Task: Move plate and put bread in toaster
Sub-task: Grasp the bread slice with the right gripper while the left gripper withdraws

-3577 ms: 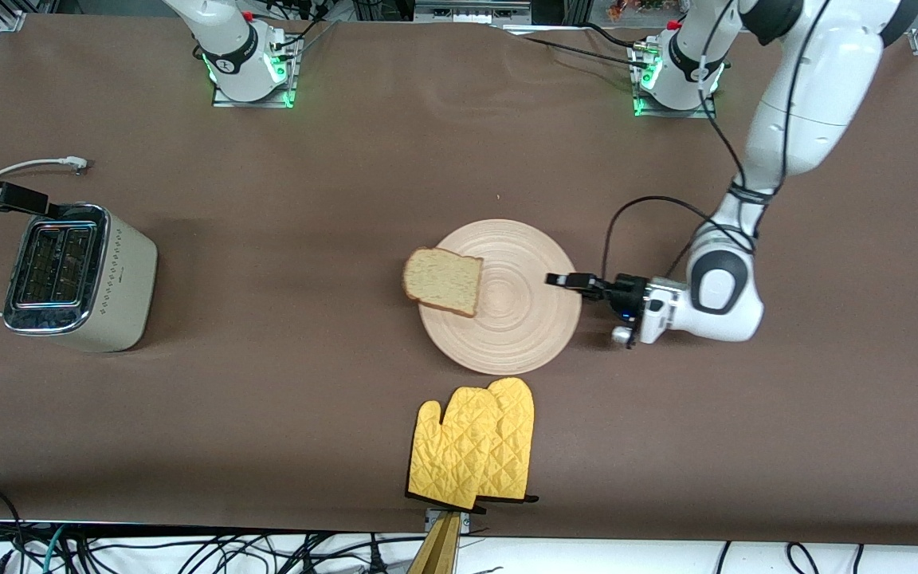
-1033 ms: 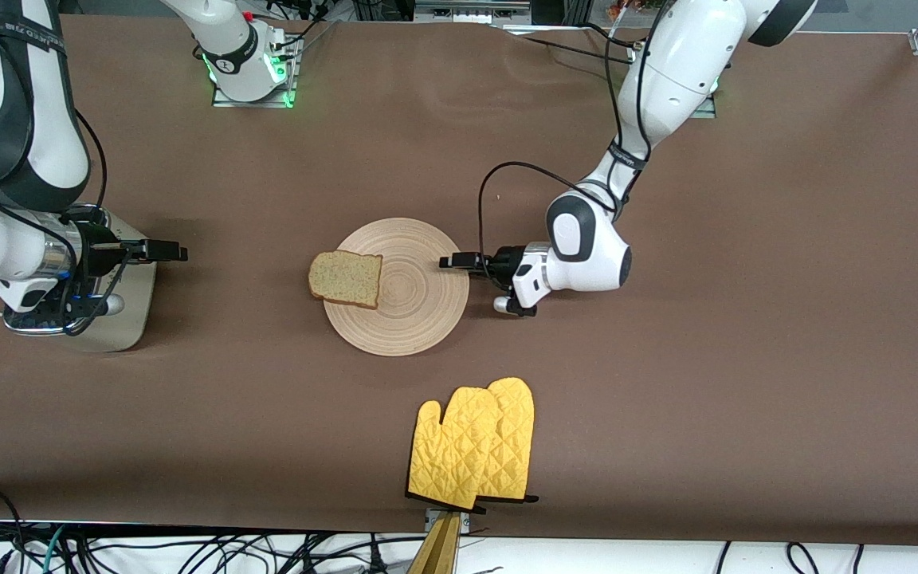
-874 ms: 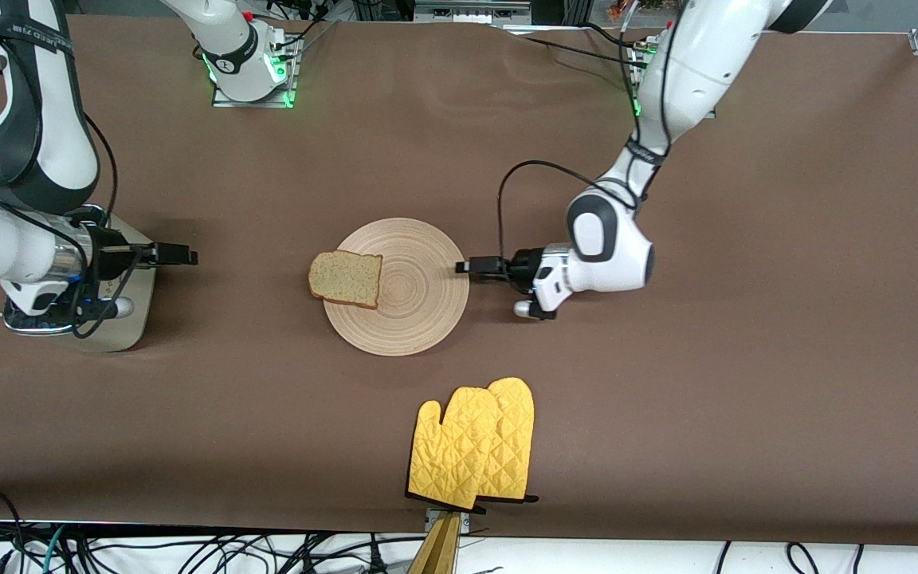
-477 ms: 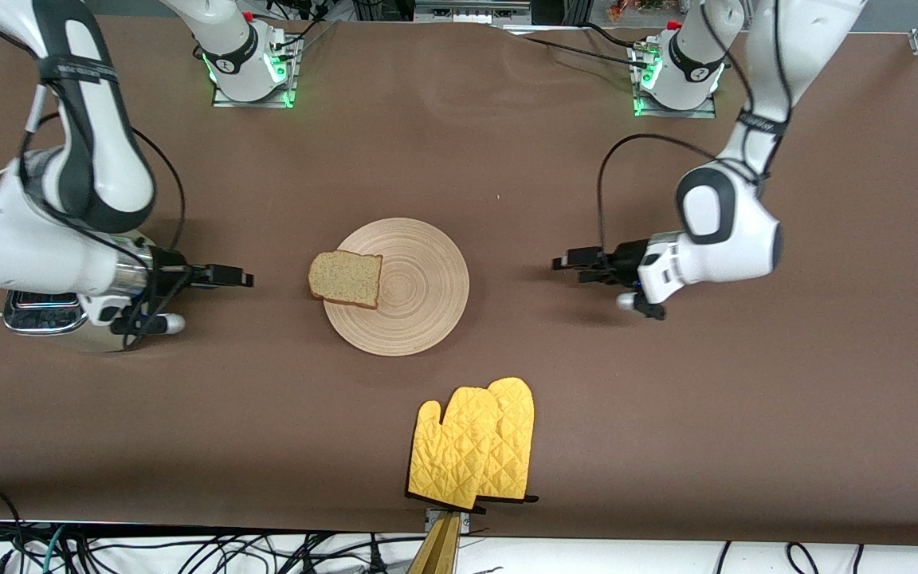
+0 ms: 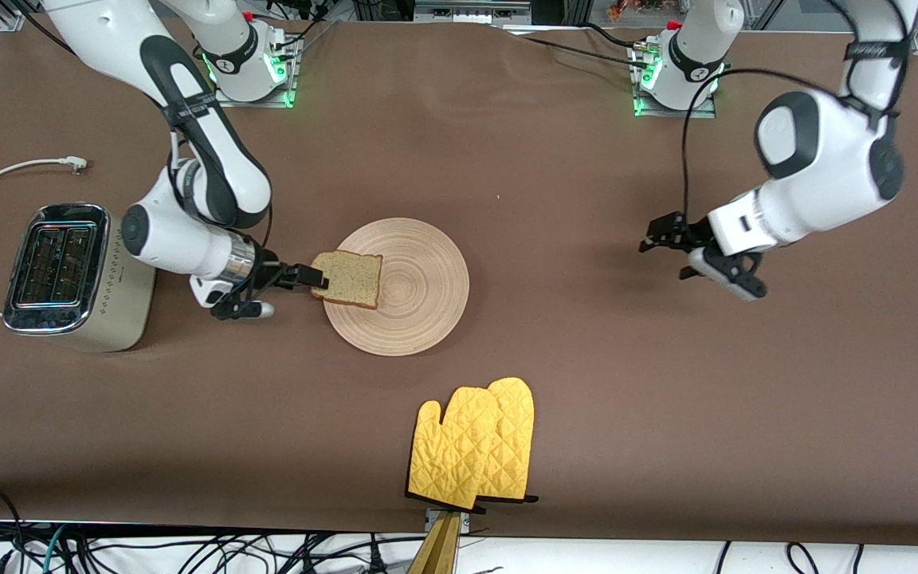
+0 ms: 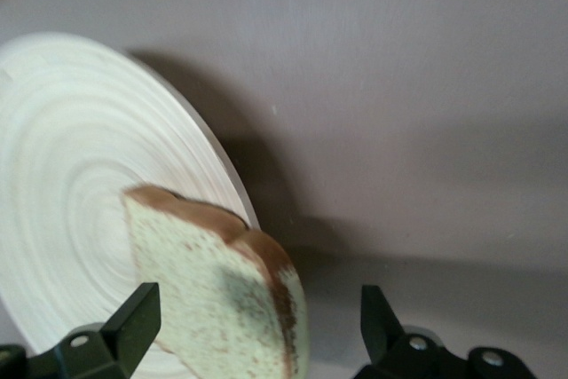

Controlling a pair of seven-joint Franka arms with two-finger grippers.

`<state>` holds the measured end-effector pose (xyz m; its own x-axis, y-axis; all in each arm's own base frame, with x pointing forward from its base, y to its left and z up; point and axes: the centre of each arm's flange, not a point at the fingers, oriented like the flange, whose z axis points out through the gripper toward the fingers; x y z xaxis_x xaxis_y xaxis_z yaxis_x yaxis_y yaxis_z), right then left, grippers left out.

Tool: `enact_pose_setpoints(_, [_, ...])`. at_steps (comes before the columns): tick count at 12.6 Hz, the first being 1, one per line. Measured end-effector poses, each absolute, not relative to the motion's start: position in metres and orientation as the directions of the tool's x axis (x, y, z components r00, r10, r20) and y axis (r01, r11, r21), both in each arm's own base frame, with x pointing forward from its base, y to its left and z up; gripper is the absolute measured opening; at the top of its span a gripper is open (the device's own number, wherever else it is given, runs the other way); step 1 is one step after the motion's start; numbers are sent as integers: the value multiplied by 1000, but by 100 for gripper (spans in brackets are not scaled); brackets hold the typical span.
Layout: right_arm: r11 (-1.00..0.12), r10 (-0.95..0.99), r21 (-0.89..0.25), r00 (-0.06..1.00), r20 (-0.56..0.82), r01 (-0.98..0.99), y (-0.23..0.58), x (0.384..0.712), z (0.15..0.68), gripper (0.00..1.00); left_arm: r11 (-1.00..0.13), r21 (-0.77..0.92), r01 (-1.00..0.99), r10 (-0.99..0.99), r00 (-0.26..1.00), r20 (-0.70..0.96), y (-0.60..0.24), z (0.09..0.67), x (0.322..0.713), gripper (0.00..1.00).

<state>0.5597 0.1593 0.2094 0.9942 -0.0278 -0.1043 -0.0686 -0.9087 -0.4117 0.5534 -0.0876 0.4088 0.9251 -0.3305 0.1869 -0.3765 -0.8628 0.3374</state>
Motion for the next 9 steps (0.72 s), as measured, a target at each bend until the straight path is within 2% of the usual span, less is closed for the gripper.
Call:
enact_pose_setpoints(2, [-906, 23, -422, 990, -141, -39, 156, 553, 198, 80, -886, 297, -357, -290, 925, 246, -50, 452, 547, 100])
enact_pose_setpoints(4, [-895, 38, -443, 985, -170, -42, 155, 552, 200, 52, -909, 235, -345, -298, 931, 211, -5, 472, 537, 100])
enact_pose_setpoints(6, [-890, 43, -454, 985, -168, -39, 156, 556, 207, 28, -918, 185, -350, -327, 934, 140, 31, 505, 526, 100])
enact_pose_setpoints(7, [-889, 44, -457, 986, -159, -34, 156, 559, 210, 19, -919, 160, -360, -347, 932, 107, 41, 528, 522, 100])
enact_pose_setpoints(9, [-878, 63, -479, 986, -156, -19, 158, 572, 227, 13, -916, 109, -385, -383, 923, 41, 48, 569, 515, 100])
